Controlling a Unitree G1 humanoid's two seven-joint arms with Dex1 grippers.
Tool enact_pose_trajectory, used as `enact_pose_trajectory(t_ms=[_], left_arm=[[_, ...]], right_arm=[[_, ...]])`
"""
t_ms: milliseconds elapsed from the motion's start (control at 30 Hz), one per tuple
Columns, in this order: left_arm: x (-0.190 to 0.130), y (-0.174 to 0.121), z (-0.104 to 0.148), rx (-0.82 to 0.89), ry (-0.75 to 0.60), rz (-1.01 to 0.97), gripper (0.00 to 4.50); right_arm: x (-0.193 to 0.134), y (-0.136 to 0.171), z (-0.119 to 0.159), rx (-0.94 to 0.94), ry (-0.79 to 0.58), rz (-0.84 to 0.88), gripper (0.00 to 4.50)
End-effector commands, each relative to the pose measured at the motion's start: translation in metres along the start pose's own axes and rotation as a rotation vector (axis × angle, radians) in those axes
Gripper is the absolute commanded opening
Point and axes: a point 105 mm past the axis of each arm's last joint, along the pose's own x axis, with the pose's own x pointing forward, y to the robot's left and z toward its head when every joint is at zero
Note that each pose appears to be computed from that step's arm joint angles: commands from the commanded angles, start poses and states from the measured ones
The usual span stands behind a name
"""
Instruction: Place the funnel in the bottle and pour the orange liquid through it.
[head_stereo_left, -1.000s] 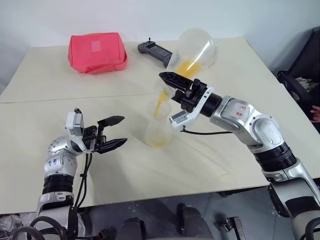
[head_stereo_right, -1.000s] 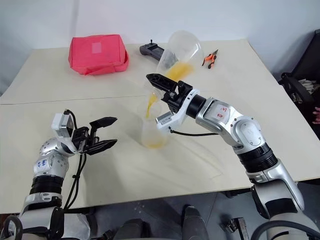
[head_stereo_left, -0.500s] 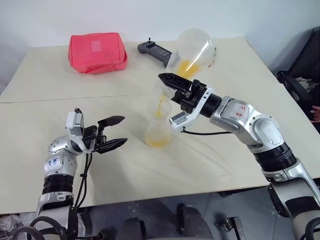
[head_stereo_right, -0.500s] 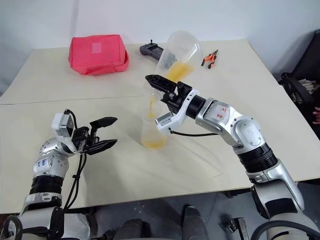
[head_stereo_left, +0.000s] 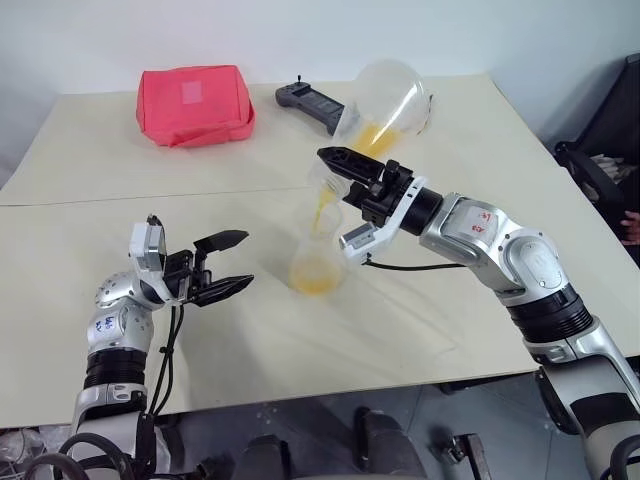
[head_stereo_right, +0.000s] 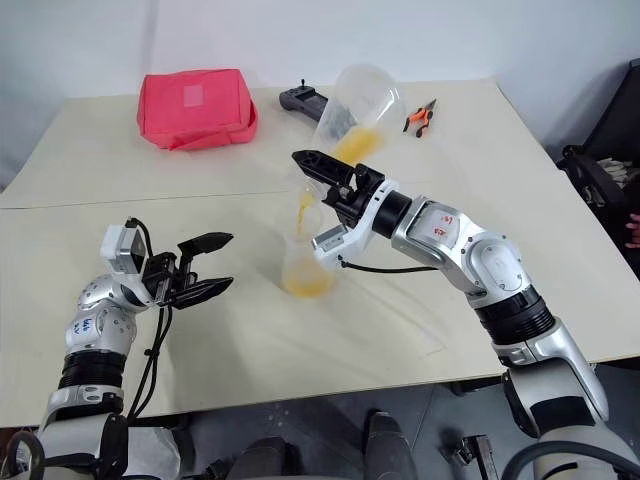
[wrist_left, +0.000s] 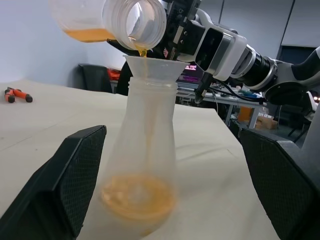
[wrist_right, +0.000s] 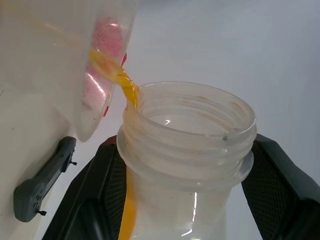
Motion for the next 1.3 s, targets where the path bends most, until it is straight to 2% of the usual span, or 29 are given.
enact_pose_trajectory(t_ms=[33,1300], left_arm=[[0.0044,-0.0001,0.0131,0.051,-0.031,-0.019,4.50],[0.0097,0.0029,0.0123,0.045,-0.041,-0.025,4.50]], right_arm=[[0.0007,-0.0179,-0.0039,-0.030,-0.001,-0.062,2.78],[-0.0010,-0.0227,-0.0024,-0.113,-0.045,-0.093,2.78]])
